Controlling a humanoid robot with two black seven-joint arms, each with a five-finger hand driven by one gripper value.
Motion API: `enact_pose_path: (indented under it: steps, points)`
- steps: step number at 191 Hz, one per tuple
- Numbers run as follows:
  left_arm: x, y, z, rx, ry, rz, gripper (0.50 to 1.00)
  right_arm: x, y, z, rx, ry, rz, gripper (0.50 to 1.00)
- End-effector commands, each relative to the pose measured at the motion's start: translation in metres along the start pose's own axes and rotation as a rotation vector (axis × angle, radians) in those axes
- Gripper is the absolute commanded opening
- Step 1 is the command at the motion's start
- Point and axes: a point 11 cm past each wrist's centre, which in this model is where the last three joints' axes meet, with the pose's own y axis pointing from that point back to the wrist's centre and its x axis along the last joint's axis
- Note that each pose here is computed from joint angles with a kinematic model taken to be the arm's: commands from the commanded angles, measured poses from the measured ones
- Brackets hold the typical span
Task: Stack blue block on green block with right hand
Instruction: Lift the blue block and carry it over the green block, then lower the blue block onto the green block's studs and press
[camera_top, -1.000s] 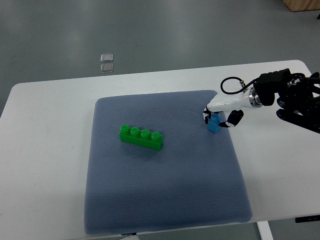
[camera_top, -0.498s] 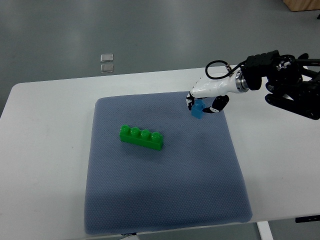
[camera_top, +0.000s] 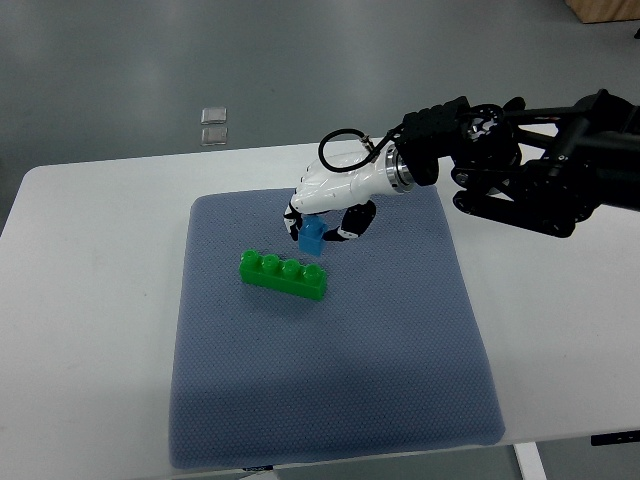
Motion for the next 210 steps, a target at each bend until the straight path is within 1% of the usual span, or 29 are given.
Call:
enact_pose_path:
  steps: [1,50,70,210]
  points:
    - [0.0,0.0,0.0,0.0,0.0,0.0,1.0,0.002,-0.009,-0.007,0.016,0.004,0.0,0.59]
    - [0.0,0.0,0.0,0.0,0.0,0.0,1.0,0.006,-0.031,-0.025,0.058,0.019,0.001,0.59]
    - [0.0,0.0,0.0,0.0,0.0,0.0,1.0,0.004,-0.038,-0.025,0.053,0.011,-0.002,0.59]
    - [0.0,0.0,0.0,0.0,0.0,0.0,1.0,-0.007,-0.038,-0.016,0.029,-0.002,0.004,0.59]
